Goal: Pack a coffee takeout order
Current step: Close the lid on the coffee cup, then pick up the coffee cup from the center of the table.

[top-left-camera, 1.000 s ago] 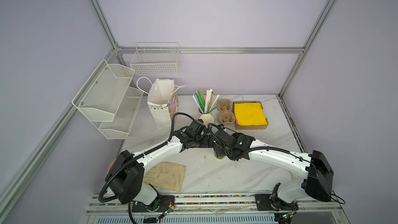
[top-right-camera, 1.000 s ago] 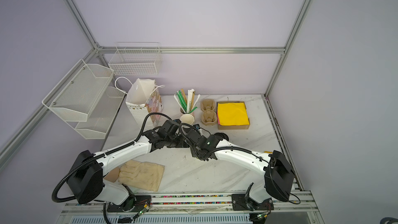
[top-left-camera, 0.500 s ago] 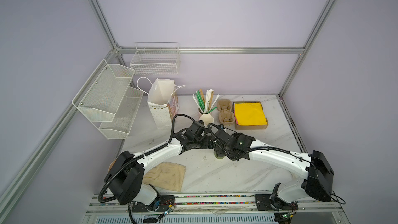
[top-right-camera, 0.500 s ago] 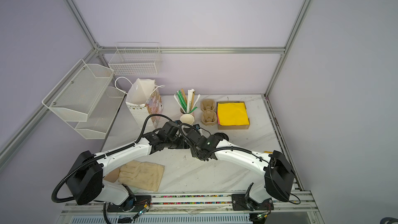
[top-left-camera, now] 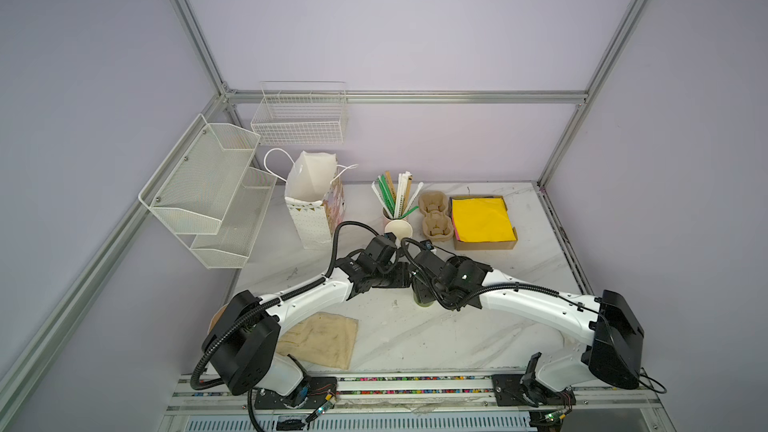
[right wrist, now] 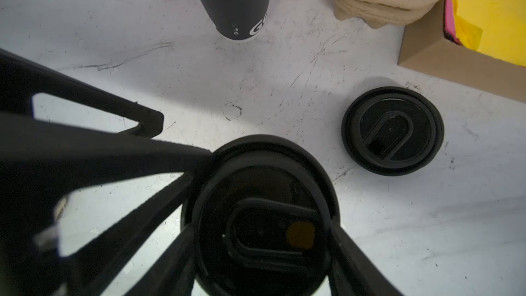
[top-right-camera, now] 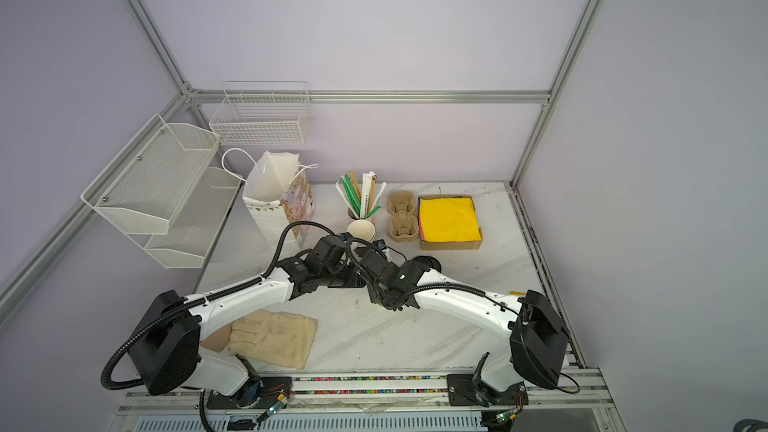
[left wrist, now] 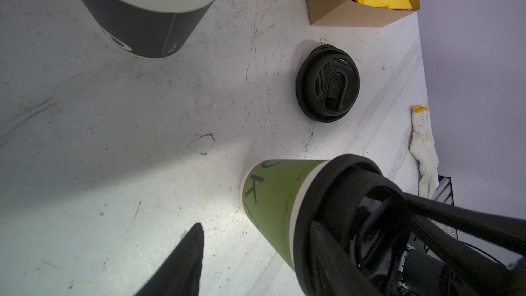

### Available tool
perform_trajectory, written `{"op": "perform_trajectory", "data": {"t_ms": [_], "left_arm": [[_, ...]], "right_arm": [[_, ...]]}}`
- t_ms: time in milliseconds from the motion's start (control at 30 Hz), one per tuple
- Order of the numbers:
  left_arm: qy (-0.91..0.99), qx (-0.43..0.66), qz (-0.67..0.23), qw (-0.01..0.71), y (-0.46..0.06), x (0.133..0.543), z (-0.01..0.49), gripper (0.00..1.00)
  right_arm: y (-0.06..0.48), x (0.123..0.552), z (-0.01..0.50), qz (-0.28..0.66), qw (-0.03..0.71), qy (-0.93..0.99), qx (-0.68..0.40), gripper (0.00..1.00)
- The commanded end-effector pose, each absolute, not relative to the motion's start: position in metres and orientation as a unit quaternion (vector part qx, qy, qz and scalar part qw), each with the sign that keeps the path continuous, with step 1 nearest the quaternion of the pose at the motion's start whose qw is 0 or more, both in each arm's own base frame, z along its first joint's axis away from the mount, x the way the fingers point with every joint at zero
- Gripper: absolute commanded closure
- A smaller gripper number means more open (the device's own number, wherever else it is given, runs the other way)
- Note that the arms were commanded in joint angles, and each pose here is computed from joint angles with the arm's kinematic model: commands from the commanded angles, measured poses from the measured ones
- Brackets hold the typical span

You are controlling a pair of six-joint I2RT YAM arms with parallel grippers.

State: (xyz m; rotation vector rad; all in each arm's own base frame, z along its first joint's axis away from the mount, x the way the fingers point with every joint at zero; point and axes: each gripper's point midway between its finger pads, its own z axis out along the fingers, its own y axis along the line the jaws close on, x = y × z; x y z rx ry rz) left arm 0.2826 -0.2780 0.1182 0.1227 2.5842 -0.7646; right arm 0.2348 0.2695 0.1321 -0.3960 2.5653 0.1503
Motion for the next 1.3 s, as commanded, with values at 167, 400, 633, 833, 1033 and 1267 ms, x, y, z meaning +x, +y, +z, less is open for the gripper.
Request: {"op": "perform_trajectory", "data": {"t_ms": [167,400,633,833,1033,1267], "left_arm": [[0.971,0.041,-0.183,0.15,-0.245,0.258,0.056,0.55],[0.968,0.042,-0.183,0.167,-0.246,0.263,0.069,0.44],[0.954,0.051,-0.185,0.231,-0.25,0.288,0.124,0.2],[0.933,0.035,-0.159,0.32,-0.232,0.321,0.194,0.07],[0.907,-0.002,-0.134,0.4,-0.184,0.332,0.257,0.0],[0.893,-0.015,-0.102,0.438,-0.144,0.335,0.281,0.0]], "right_arm": [[0.24,0.19,0.069,0.008,0.137,0.976,-0.17,0.32],[0.234,0.187,0.065,0.005,0.135,0.976,-0.171,0.32],[0.24,0.195,0.079,0.012,0.152,0.975,-0.162,0.32],[0.248,0.208,0.099,0.023,0.183,0.971,-0.151,0.32],[0.253,0.224,0.125,0.032,0.219,0.965,-0.137,0.32],[0.242,0.247,0.166,0.039,0.271,0.957,-0.098,0.32]]}}
